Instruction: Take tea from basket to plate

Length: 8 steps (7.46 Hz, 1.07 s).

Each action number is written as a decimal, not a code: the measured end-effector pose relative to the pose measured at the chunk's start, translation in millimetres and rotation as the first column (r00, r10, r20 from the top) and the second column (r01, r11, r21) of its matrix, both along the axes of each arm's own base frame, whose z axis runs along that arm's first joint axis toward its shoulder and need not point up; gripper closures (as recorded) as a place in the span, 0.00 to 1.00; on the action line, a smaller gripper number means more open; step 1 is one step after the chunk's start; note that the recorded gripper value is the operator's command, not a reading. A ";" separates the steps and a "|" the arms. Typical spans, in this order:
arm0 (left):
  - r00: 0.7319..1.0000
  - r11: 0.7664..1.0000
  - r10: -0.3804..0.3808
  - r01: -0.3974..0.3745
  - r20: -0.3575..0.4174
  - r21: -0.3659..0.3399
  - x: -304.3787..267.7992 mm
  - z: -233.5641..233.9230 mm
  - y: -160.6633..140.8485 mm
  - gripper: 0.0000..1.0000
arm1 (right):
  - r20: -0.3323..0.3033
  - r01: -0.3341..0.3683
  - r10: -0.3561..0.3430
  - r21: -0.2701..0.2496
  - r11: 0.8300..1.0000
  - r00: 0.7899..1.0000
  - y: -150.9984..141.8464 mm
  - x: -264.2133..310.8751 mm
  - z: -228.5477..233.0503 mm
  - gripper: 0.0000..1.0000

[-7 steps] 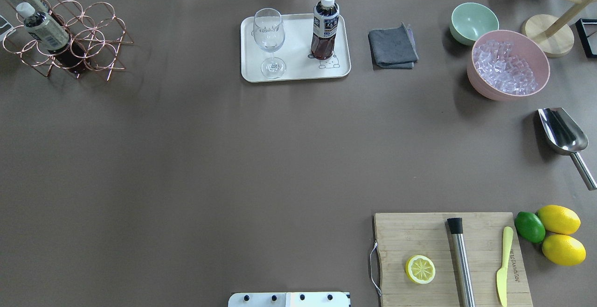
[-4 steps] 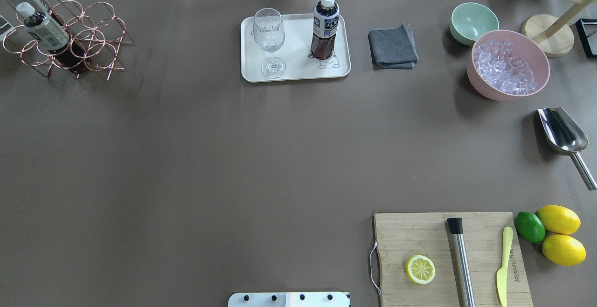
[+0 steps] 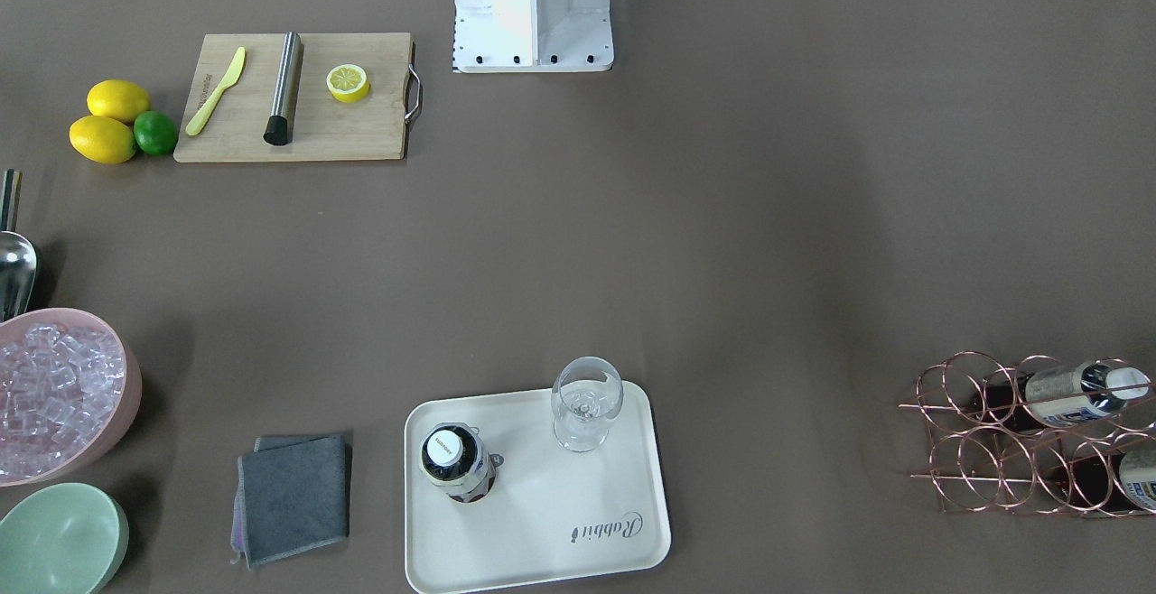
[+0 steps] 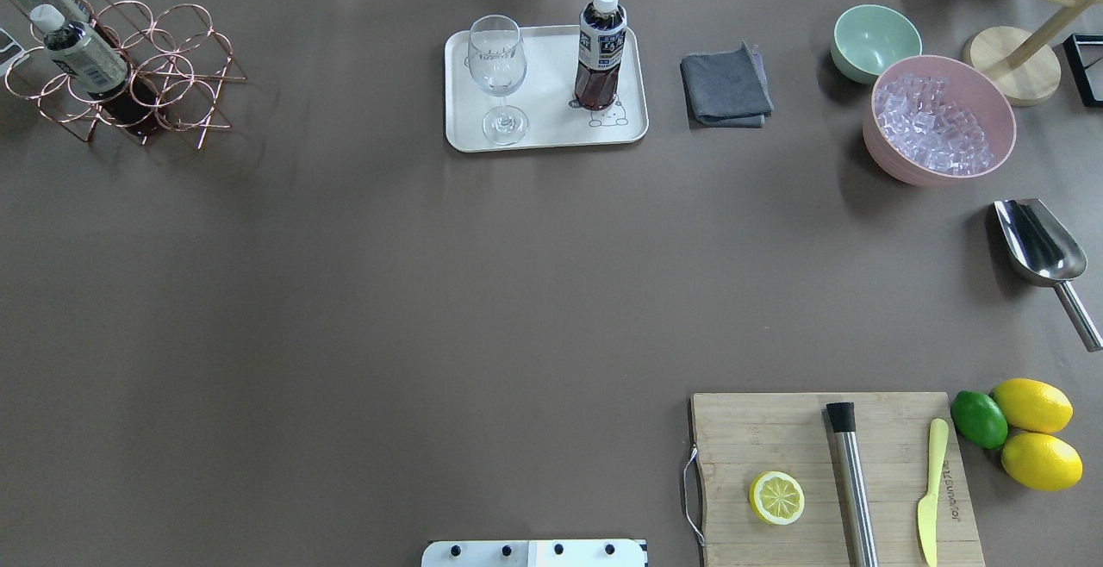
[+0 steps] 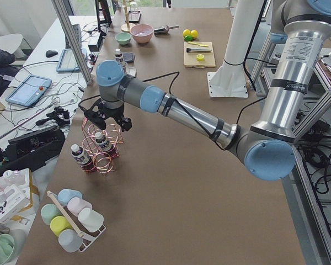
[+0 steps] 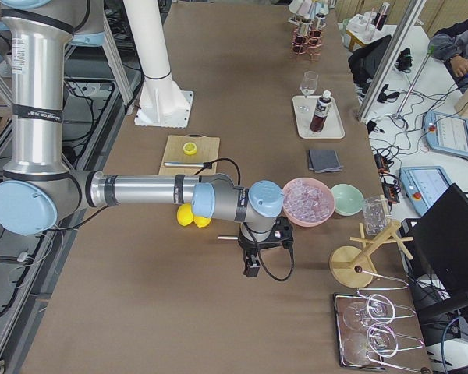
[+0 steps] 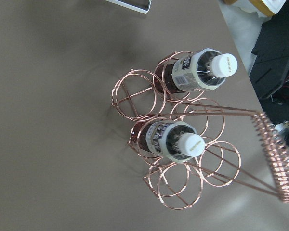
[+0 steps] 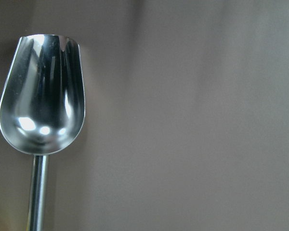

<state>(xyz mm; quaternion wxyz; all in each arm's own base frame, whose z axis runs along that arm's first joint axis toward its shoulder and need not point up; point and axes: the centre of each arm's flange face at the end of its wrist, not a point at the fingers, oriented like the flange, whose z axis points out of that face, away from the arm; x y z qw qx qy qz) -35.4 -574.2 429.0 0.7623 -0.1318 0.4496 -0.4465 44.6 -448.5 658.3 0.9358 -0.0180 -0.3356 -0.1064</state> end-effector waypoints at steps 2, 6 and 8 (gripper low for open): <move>0.985 0.976 0.153 -0.162 0.075 0.144 -12.8 53.0 37.2 0.03 | 0.001 0.000 0.000 0.002 1.000 1.000 0.3 0.8 -0.6 0.01; 0.830 0.775 0.448 -0.546 0.331 0.320 -22.9 166.2 71.6 0.03 | 0.005 -0.006 0.005 0.031 1.000 1.000 9.4 3.2 -17.7 0.01; 0.714 0.652 0.545 -0.691 0.439 0.313 -28.1 212.0 73.6 0.03 | 0.005 -0.005 0.005 0.029 1.000 1.000 12.8 3.5 -16.0 0.01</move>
